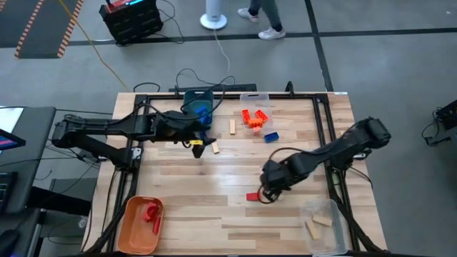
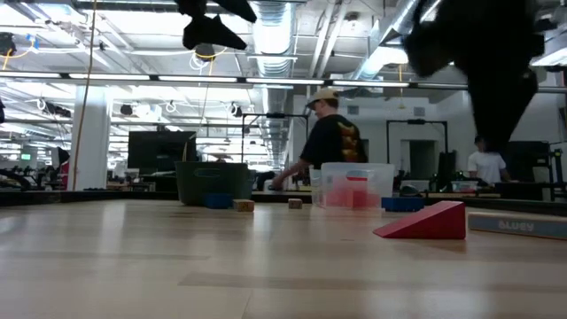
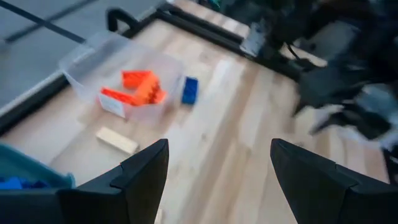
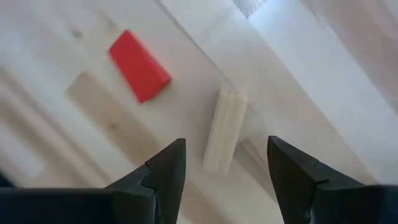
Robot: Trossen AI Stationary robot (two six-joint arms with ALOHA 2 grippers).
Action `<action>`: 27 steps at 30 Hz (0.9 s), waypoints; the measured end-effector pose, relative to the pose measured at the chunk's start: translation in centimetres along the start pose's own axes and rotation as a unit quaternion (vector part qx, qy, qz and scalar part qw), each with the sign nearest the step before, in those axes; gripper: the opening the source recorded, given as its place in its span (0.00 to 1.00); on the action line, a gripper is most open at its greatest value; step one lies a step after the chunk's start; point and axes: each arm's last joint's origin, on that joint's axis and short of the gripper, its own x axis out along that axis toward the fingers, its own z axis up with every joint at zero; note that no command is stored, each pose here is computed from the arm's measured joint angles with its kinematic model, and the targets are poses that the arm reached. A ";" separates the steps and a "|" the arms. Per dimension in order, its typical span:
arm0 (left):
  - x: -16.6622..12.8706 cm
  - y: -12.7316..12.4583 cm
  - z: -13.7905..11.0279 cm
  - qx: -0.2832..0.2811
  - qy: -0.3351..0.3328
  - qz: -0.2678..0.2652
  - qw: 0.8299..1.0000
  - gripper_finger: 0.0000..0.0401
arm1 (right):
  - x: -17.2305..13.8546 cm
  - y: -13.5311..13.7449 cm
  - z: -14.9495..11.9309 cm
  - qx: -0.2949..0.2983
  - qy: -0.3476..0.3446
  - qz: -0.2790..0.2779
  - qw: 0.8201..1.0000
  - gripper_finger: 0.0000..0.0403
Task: Sort blocks
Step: Put the brown block into the bottom transparent bin
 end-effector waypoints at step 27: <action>-5.5 1.3 -0.1 0.044 0.017 -0.014 0.999 0.68 | 7.5 1.3 0.4 0.022 0.052 -0.075 0.996 0.53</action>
